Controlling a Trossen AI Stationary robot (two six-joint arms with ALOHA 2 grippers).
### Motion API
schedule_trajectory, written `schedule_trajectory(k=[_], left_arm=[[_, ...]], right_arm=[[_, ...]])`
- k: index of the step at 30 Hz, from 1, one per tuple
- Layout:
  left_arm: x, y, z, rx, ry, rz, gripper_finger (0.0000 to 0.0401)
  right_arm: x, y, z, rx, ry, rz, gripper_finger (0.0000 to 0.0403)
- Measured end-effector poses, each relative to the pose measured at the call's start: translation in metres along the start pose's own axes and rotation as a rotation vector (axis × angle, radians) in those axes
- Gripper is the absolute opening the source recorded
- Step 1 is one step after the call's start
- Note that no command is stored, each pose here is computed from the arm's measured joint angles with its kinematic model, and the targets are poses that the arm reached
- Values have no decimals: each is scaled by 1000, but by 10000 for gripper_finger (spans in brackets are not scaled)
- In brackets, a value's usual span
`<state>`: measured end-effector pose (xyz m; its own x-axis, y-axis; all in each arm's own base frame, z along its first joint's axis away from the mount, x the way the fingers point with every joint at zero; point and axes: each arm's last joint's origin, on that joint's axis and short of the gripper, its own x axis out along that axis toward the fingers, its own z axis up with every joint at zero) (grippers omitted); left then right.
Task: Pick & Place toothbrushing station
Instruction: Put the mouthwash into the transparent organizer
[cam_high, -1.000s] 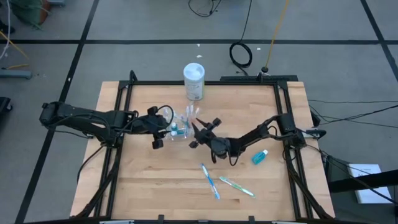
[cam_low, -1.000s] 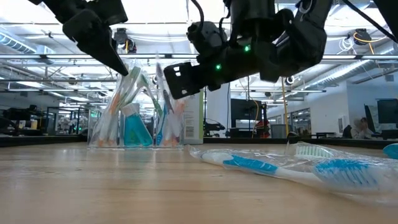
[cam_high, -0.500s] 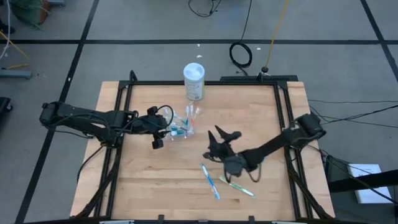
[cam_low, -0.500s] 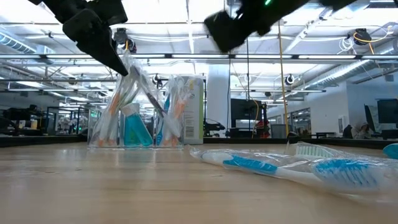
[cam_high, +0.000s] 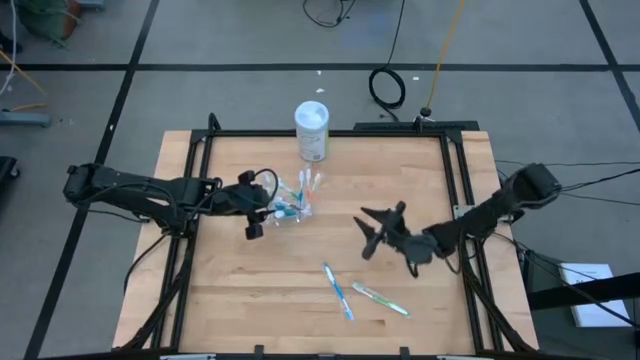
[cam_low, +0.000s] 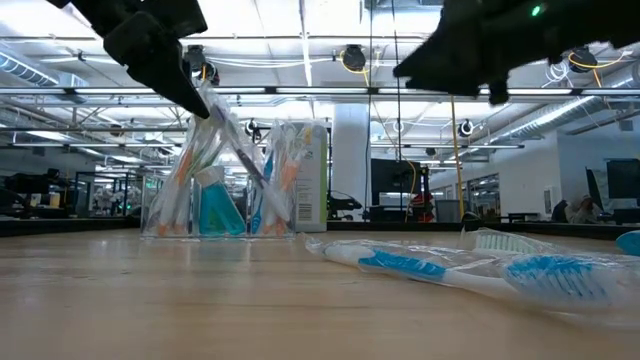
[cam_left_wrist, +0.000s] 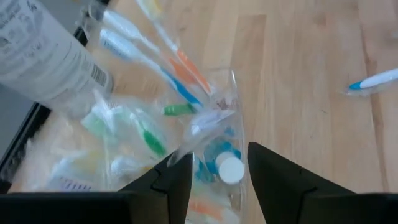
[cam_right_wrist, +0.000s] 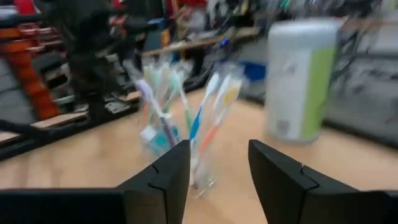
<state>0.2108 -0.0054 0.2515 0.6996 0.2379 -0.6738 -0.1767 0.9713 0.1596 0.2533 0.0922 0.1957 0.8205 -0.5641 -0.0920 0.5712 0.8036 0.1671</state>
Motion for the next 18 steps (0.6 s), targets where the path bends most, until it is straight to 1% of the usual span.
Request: schedule_trajectory(k=[3, 5, 7, 10, 13, 15, 18], left_arm=[[0, 0, 4, 15, -36, -2, 161], [0, 0, 6, 29, -59, -2, 161], [0, 0, 8, 31, -77, -3, 161], [0, 0, 8, 30, -81, -3, 161], [0, 0, 8, 44, -79, -2, 161], [0, 0, 9, 81, -92, -1, 161], [-2, 0, 18, 126, -182, 7, 161]], right_arm=[[16, -7, -5, 89, 120, 106, 156], [28, -5, -6, 111, 216, 145, 155], [36, -4, -8, 106, 326, 132, 155], [38, -5, -11, 173, 555, 90, 155], [27, -12, -20, 233, 825, 2, 153], [14, -22, -26, 287, 1003, -107, 153], [-4, -33, -29, 385, 1214, -280, 153]])
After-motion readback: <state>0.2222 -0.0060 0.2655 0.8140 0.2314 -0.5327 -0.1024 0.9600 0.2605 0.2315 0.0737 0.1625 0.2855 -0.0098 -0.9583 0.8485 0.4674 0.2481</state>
